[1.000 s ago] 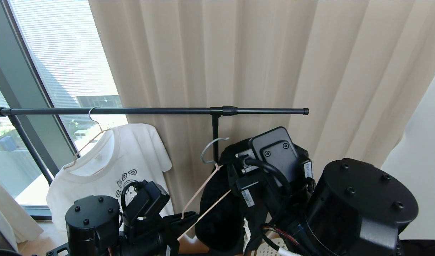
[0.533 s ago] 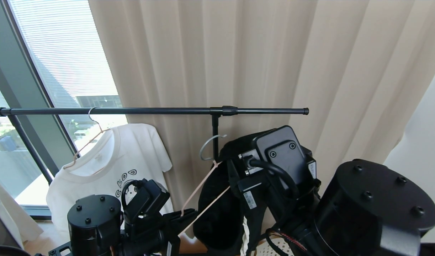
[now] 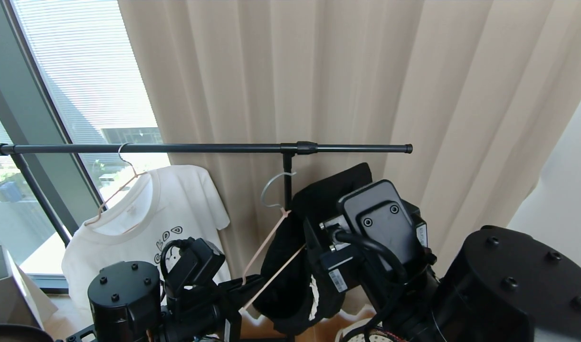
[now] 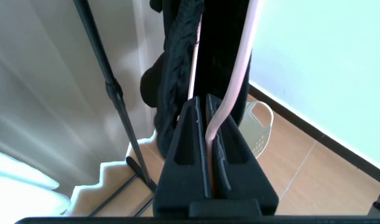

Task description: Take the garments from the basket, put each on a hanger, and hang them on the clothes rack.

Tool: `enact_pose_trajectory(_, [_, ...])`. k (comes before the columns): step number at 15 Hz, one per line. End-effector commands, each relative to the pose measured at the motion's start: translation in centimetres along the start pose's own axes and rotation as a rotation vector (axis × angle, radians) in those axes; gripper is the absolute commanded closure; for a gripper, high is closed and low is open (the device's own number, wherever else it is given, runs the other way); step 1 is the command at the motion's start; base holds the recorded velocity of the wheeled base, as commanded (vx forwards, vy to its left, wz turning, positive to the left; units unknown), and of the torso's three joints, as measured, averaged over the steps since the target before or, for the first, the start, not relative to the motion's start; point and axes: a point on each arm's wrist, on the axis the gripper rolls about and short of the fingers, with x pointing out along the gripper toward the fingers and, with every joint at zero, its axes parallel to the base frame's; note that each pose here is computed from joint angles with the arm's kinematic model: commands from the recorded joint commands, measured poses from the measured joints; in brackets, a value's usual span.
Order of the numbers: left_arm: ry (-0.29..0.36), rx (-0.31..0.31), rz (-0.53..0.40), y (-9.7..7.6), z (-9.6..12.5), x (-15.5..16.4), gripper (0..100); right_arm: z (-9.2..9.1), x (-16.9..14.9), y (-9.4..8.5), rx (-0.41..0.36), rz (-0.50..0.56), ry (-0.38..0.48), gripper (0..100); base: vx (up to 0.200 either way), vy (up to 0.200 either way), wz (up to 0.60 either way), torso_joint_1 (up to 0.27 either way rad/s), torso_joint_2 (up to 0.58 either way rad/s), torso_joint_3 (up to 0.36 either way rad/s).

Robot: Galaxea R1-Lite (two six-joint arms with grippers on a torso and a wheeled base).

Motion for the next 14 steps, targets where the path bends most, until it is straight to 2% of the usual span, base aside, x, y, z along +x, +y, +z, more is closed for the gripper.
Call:
enact_pose_trajectory(1, [0.013, 0.000, -0.009, -0.1, -0.3, -0.4, 100, -0.1, -0.8, -1.2, -0.026, 0.022, -0.009, 0, 0.000, 0.000, 0.00, 0.000, 0.00, 0.000])
enact_pose_trajectory(3, [0.010, 0.004, -0.024, -0.1, -0.4, -0.7, 100, -0.3, -1.2, -2.4, -0.049, 0.081, -0.031, 0, 0.000, 0.000, 0.00, 0.000, 0.00, 0.000])
enact_pose_trajectory(4, [0.007, 0.004, -0.041, 0.2, -0.6, -1.2, 100, -0.7, -1.1, -3.8, -0.084, 0.123, -0.016, 0, 0.000, 0.000, 0.00, 0.000, 0.00, 0.000])
enact_pose_trajectory(5, [0.007, 0.004, -0.041, 0.2, -0.6, -1.2, 100, -0.7, -1.1, -3.8, -0.084, 0.123, -0.016, 0, 0.000, 0.000, 0.00, 0.000, 0.00, 0.000])
enact_pose_trajectory(6, [-0.009, 0.011, -0.063, 0.5, -0.6, -1.6, 100, -0.7, -1.3, -6.5, -0.112, 0.224, -0.003, 0, 0.000, 0.000, 0.00, 0.000, 0.00, 0.000])
enact_pose_trajectory(8, [0.013, 0.060, -0.087, 0.7, -1.1, -2.2, 100, 0.2, -1.5, -10.8, -0.172, 0.372, 0.058, 0, 0.000, 0.000, 0.00, 0.000, 0.00, 0.000])
enact_pose_trajectory(10, [0.032, 0.076, -0.124, 0.5, -1.5, -2.6, 100, 1.4, -1.6, -13.5, -0.206, 0.501, 0.105, 0, 0.000, 0.000, 0.00, 0.000, 0.00, 0.000])
enact_pose_trajectory(11, [0.033, 0.089, -0.129, 0.5, -1.6, -2.7, 100, 2.2, -1.3, -14.9, -0.240, 0.567, 0.158, 0, 0.000, 0.000, 0.00, 0.000, 0.00, 0.000])
enact_pose_trajectory(14, [0.030, 0.125, -0.151, 0.5, -1.6, -2.6, 100, 2.3, -0.1, -16.5, -0.340, 0.755, 0.219, 0, 0.000, 0.000, 0.00, 0.000, 0.00, 0.000])
